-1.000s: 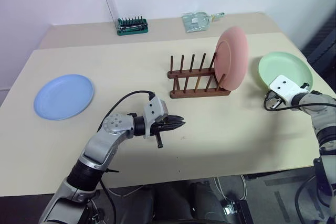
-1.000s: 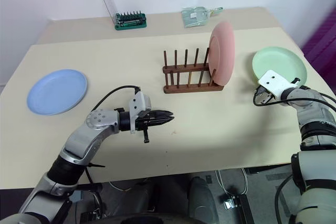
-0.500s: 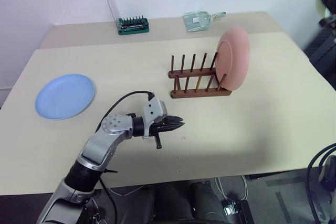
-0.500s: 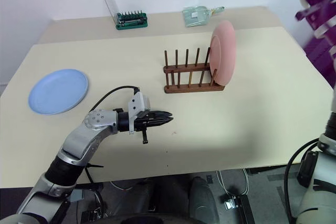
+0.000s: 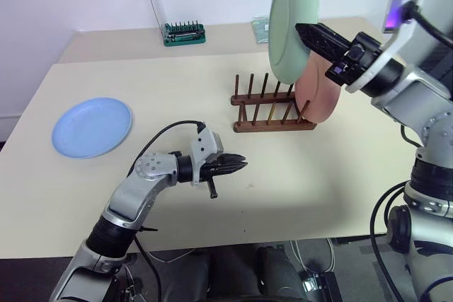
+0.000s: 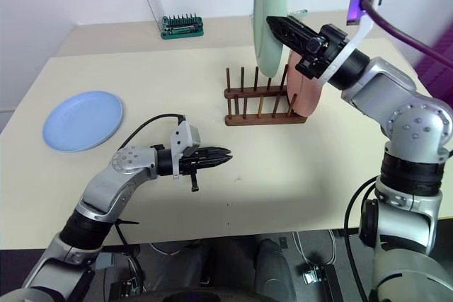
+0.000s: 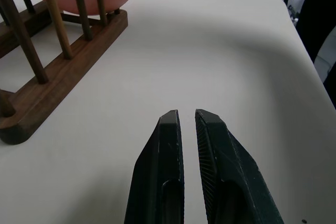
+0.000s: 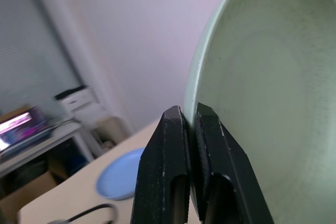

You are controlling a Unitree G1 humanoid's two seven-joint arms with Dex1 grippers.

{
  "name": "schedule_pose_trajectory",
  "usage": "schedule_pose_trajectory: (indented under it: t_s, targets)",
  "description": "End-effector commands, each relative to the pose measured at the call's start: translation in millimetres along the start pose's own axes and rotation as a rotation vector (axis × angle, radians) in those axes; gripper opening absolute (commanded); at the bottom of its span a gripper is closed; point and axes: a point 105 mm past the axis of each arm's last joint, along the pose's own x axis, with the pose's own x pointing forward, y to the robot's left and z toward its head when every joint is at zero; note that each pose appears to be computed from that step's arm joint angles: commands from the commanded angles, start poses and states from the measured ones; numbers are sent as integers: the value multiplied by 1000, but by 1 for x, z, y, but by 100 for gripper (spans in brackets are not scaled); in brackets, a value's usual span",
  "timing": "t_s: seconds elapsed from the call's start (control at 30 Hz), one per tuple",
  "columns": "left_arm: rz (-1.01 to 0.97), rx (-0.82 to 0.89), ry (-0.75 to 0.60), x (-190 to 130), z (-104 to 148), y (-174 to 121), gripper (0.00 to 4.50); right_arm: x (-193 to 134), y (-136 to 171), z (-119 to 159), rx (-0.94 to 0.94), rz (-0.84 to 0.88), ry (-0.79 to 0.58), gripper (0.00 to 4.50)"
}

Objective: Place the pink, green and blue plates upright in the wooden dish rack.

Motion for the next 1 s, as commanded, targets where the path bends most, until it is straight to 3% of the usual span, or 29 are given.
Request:
schedule_pose_trajectory:
  t_s: [0.03,0.3,0.7,1.0]
  targets:
    - [4,21,-35,-3,10,-2,47,2,-3,10,15,2,-20,3]
    - [21,21,-44,-3,13,0,47,3,-14,-1,68,-15,43,3]
    - [134,50,-76,-13,18,17,47,0,15,2,9,107,52,3]
    - [157,50,-60,-22,16,22,47,-1,-17,-21,106,-2,106,3]
